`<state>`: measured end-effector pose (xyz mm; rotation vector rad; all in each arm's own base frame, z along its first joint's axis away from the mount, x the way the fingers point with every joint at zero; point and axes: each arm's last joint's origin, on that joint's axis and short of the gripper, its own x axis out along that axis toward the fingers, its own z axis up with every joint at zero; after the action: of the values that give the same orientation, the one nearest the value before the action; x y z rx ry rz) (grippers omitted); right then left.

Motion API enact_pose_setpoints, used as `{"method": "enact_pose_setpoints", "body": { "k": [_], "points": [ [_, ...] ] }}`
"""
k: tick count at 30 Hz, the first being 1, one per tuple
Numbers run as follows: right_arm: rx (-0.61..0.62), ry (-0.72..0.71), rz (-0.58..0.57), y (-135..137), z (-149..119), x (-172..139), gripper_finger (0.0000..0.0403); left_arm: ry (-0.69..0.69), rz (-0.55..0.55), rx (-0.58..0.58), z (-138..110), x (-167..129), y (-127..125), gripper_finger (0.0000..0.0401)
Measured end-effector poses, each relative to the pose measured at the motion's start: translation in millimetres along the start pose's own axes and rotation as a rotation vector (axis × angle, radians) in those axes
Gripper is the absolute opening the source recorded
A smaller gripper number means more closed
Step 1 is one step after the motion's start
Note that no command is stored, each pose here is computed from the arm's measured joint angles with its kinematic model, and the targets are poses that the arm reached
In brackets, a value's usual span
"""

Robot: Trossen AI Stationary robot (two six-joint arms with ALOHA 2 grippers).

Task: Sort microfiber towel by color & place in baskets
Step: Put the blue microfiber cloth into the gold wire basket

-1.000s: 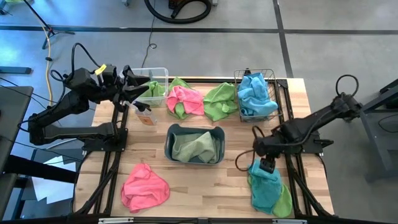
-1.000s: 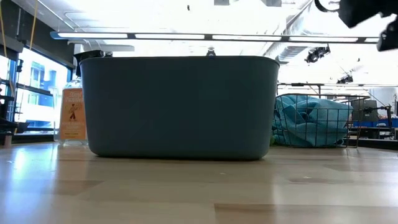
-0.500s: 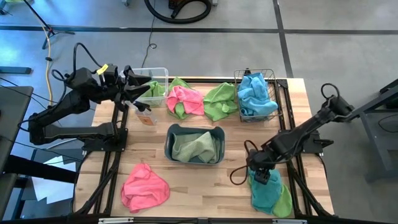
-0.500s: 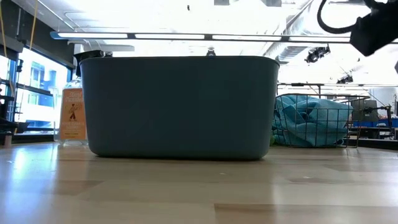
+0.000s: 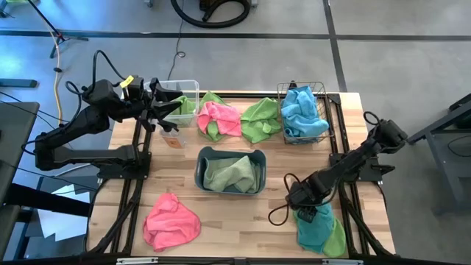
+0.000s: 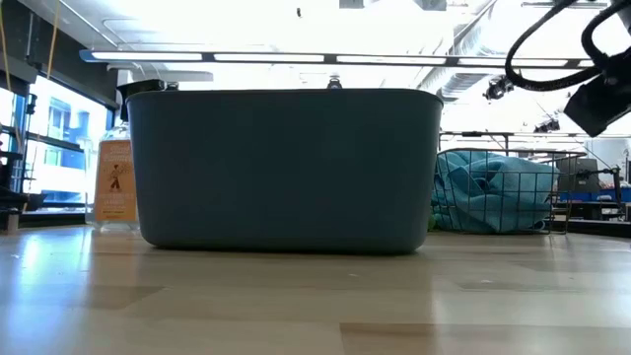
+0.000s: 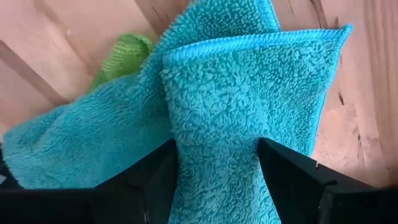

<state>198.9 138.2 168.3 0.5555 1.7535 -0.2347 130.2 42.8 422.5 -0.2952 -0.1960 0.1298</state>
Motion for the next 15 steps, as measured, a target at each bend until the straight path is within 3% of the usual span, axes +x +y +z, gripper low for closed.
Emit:
{"method": "enact_pose_setpoints", "body": {
  "k": [5,11,15],
  "points": [
    [-0.021,0.006,-0.009,0,0,1,0.0180,0.000,0.000,-0.001,0,0,0,0.0190],
    [-0.046,0.038,-0.015,-2,-2,0,0.0019,0.000,0.000,-0.001,0,0,0,0.0190],
    [-0.095,0.040,0.026,0,-8,-18,0.0011,-0.001,0.000,-0.001,0,0,0,0.0190]
  ]
}}
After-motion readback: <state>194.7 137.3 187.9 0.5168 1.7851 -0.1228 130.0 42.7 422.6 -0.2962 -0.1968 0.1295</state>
